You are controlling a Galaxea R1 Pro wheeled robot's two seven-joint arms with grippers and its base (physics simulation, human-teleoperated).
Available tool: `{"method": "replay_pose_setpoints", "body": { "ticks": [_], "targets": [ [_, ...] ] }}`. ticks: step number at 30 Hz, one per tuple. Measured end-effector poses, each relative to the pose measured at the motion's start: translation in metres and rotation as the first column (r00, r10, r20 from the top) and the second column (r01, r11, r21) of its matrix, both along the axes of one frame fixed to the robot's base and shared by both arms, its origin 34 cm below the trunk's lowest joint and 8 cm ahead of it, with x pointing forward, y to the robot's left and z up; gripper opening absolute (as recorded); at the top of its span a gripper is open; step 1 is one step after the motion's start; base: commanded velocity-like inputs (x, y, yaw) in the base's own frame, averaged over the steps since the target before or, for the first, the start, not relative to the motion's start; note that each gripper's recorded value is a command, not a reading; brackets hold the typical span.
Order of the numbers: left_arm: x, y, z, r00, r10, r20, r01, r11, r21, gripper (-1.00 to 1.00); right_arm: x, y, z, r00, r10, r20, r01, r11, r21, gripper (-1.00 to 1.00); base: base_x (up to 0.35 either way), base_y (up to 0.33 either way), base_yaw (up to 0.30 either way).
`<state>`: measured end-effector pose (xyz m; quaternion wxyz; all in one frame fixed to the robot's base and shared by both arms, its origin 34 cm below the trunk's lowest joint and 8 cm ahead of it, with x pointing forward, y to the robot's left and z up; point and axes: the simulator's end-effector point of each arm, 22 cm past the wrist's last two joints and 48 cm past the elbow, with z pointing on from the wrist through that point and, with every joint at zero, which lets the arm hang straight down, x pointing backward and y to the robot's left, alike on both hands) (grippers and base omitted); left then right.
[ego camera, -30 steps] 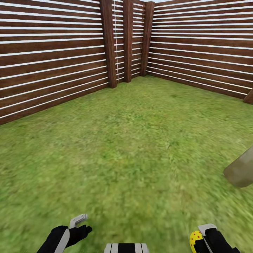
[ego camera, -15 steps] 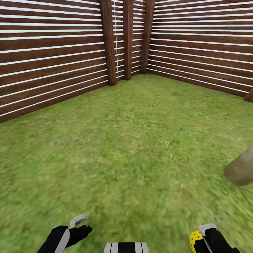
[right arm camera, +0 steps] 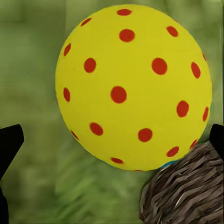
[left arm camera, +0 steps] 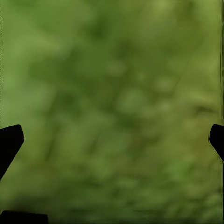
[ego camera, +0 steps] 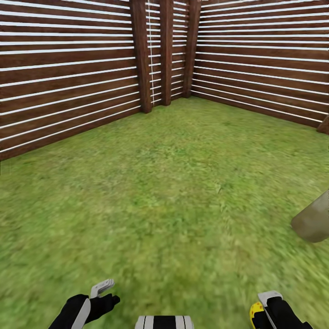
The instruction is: Take the three Easter eggs out of the wicker basket on the lawn in the garden, then place them on the lawn next to a single tree (choose any tree) so that all three eggs are next to the same tree and none are left in the basket.
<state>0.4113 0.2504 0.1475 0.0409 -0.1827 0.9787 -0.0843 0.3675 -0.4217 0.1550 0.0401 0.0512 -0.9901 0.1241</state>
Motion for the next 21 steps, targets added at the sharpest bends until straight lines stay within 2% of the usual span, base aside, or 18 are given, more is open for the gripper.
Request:
{"method": "replay_pose_setpoints", "body": {
  "ticks": [6, 21],
  "targets": [
    [0.009, 0.0, 0.009, 1.0, 0.0, 0.025, 0.0, 1.0, 0.002, 1.0, 0.008, 0.0, 0.007, 1.0, 0.0, 0.024, 0.0, 1.0, 0.001, 1.0, -0.182, 0.0, 0.0],
    [0.029, 0.0, 0.032, 0.996, 0.0, 0.086, 0.0, 1.0, 0.002, 1.0, 0.028, 0.002, 0.027, 0.996, -0.005, 0.087, 0.005, 1.0, 0.005, 1.0, -0.005, 0.0, 0.0]
  ]
}}
